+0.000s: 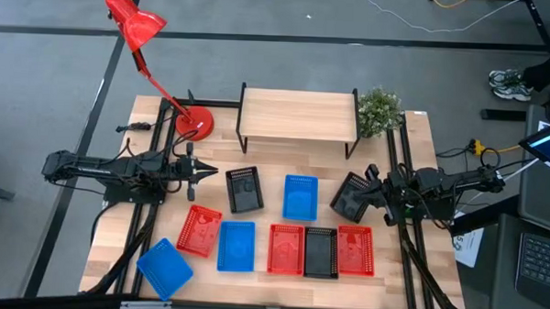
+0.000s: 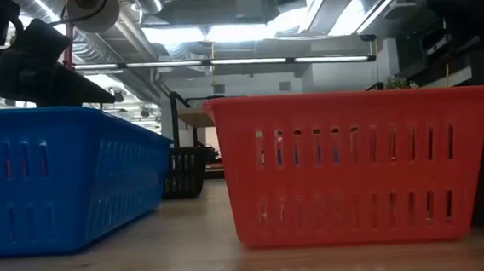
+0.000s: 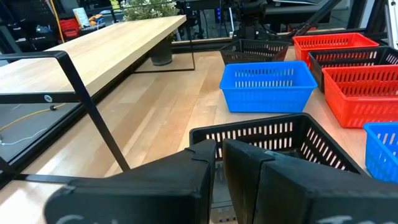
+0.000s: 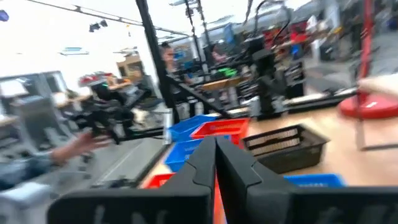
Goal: Stack baskets on shelf by color
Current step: Put the top right black bin on the shelf
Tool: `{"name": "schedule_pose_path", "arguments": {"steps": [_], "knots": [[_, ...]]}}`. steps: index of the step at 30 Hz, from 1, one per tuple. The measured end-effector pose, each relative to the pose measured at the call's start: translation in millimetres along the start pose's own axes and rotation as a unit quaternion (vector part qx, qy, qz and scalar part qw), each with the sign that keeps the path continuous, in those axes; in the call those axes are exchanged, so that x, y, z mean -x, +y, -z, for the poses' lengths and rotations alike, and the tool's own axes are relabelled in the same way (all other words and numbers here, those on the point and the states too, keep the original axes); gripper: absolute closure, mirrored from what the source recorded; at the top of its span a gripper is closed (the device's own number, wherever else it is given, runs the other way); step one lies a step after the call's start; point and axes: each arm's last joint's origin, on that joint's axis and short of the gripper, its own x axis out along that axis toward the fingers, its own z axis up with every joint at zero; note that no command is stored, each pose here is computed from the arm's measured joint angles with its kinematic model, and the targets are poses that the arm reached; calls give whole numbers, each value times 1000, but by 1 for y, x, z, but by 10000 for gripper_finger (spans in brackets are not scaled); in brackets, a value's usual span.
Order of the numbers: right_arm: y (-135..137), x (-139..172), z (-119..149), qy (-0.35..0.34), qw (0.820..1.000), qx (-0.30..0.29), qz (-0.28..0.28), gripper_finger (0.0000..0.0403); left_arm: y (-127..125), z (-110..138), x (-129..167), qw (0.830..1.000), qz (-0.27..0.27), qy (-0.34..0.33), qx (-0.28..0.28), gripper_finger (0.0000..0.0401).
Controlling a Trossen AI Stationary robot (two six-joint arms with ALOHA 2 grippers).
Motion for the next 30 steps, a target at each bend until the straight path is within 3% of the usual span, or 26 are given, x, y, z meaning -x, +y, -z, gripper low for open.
{"name": "schedule_pose_path", "arguments": {"steps": [5,9,13,18,25,27,30], "knots": [[0,0,0,-1,998,-57,3,389,0,0,0,1000,-1,-2,-20,376],[0,0,0,-2,999,-48,4,389,0,-1,0,999,-2,-4,-41,376],[0,0,0,-3,1000,-21,5,389,0,-1,0,1000,1,-5,-16,376],[0,0,-2,-11,1000,5,2,389,0,-4,0,997,2,-22,69,376],[3,1,-11,-60,997,45,-10,389,2,-16,1,993,0,-83,81,376],[5,1,-14,-71,996,43,-29,389,2,-17,2,993,-2,-90,71,376],[11,3,-20,-93,989,46,-104,389,2,-20,2,993,-3,-103,65,376]]}}
